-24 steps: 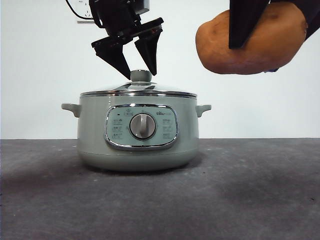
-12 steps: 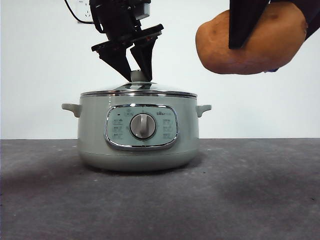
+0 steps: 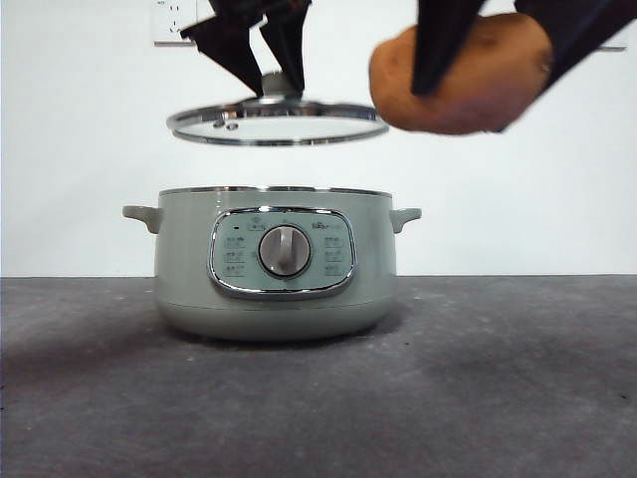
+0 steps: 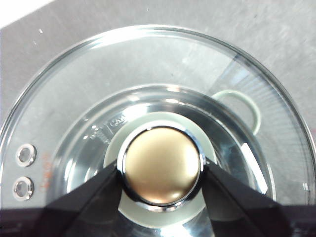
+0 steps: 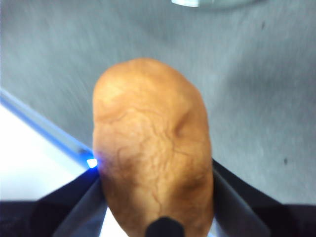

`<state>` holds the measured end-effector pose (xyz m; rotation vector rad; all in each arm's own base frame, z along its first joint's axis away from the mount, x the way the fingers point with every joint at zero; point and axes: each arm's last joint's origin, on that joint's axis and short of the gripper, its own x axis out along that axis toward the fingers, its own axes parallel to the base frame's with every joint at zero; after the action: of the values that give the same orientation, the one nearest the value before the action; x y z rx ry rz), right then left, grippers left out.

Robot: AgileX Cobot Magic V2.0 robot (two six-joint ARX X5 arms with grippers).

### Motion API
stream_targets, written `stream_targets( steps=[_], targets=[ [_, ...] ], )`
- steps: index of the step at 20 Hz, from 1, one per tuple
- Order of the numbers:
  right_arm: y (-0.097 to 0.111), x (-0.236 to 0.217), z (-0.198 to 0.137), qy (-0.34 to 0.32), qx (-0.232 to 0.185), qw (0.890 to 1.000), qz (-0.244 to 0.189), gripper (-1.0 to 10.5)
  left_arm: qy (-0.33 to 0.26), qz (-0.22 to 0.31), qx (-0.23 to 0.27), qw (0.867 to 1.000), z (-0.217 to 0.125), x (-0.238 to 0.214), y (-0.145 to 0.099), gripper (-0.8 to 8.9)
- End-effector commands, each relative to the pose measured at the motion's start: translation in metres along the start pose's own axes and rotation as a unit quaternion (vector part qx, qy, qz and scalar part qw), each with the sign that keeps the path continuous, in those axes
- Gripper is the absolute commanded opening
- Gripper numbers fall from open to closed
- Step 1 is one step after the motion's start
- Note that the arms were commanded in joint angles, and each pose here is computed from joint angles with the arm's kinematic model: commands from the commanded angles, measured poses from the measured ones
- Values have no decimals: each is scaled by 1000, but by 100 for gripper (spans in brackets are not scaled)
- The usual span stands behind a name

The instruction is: Pick up the potato,open the lid,put the potato in the pot,close the lid

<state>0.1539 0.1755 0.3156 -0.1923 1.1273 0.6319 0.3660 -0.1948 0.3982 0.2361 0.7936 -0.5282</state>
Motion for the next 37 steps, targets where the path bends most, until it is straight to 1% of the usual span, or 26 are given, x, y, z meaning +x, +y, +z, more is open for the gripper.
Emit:
stream_targets(
  steps=[1,5,8,12,15,16,19,24,29,32,33,34,35,36,37],
  targets=[
    [-1,-7,16,-24,23,999,0,-8,-41,9,2,999,10,-24,8,-9],
    [-6,-12,60,-39,36,999,-7,-8,-58,36,-16,998,14,-51,33,-9],
    [-13,1,100,-29,35,999,-12,-8,-68,63,-40,995,12,-70,59,-9],
    [-26,41,156,-21,40,999,-22,-8,-63,95,-71,991,4,-90,89,-9],
    [-33,80,187,-10,42,999,-13,-8,-49,111,-90,988,-3,-95,106,-9],
    [-35,94,195,-7,33,999,-14,-8,-47,117,-96,987,-5,-96,111,-9],
    [-38,128,210,0,17,1000,-15,-8,-47,130,-108,985,-9,-100,123,-9],
    [-43,171,218,3,17,1000,-18,-6,-47,143,-123,981,-14,-105,138,-9],
    [-47,195,213,28,20,999,-23,-1,-47,144,-125,981,-15,-105,140,-9],
    [-47,196,212,33,20,999,-23,18,-47,141,-125,981,-15,-105,140,-9],
    [-47,196,212,36,20,999,-23,159,-47,141,-125,981,-15,-105,140,-9],
    [-46,196,212,34,20,999,-23,370,-47,141,-125,981,-15,-105,140,-9],
    [-46,196,213,30,20,999,-22,605,-47,141,-125,981,-15,-105,140,-9],
    [-46,196,213,29,25,999,-23,655,-47,141,-125,981,-15,-105,140,-9],
    [-46,196,213,30,25,999,-23,659,-47,141,-125,981,-15,-105,139,-9]
  ],
)
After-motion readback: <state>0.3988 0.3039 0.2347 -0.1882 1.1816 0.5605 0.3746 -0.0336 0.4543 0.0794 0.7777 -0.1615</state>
